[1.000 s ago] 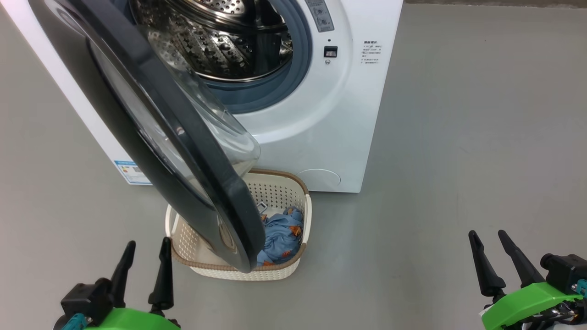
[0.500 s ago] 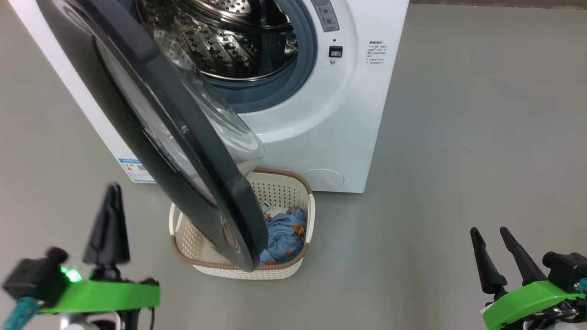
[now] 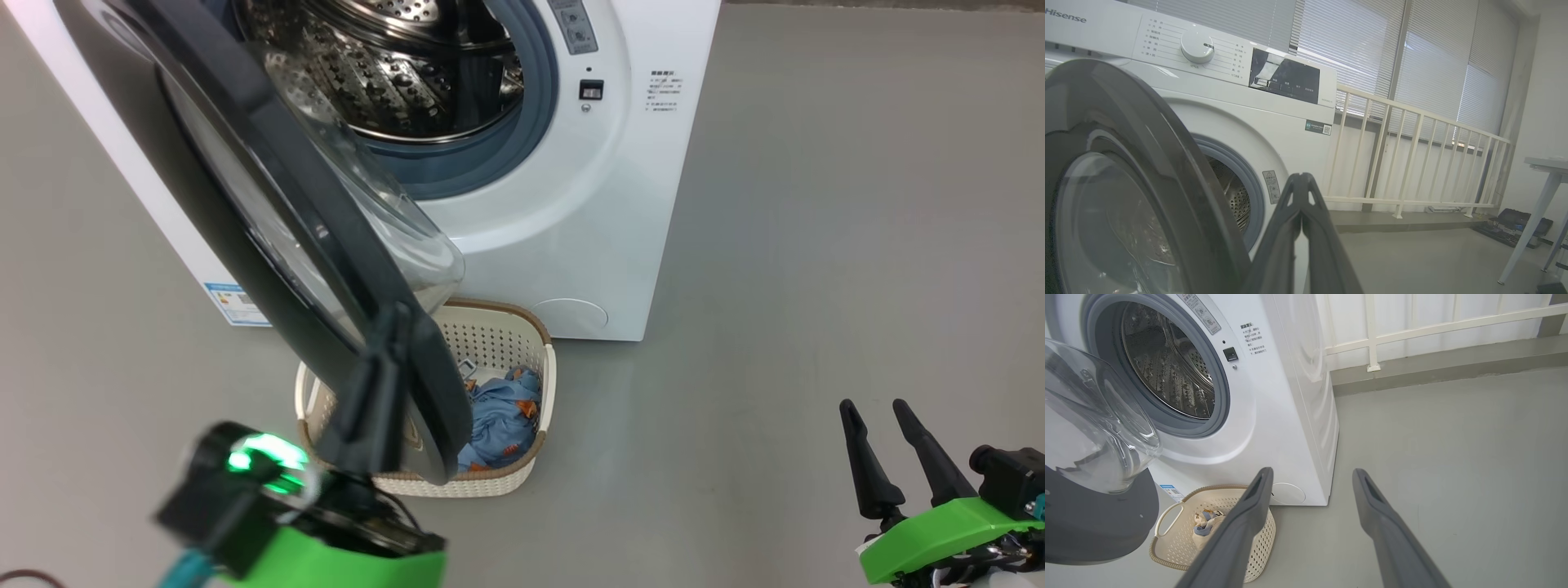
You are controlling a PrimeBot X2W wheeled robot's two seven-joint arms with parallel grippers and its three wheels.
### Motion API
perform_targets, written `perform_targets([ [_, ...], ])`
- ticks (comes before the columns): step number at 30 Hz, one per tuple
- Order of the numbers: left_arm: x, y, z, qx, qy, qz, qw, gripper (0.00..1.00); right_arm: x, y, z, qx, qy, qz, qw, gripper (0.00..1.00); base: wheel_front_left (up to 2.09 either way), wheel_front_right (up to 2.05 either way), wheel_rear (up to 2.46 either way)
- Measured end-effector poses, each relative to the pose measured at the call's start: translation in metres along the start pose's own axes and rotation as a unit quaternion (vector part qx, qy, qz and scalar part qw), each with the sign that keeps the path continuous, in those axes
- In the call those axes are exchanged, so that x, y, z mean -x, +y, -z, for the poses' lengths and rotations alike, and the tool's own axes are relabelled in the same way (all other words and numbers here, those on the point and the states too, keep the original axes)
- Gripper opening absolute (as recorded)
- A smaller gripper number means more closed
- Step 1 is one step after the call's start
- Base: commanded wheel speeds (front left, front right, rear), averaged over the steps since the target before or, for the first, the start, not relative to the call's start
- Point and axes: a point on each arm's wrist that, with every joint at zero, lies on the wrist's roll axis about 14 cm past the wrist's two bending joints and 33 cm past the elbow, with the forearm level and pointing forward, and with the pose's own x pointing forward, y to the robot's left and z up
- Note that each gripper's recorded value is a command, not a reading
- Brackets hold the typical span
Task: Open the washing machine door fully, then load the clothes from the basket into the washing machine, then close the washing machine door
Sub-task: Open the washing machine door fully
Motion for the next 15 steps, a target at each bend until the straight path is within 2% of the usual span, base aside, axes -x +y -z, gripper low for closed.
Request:
perform_targets([
  [6,0.013,-0.025,0.059,0.055,0.091,0.025,0.994,0.00,0.002,-0.002,0.002,-0.003,0.001,0.004,1.000,1.00,0.00,0.00,0.00],
  [15,0.024,-0.021,0.115,0.080,0.175,0.016,0.981,0.00,0.003,-0.004,0.004,-0.005,0.003,0.009,1.000,1.00,0.00,0.00,0.00],
])
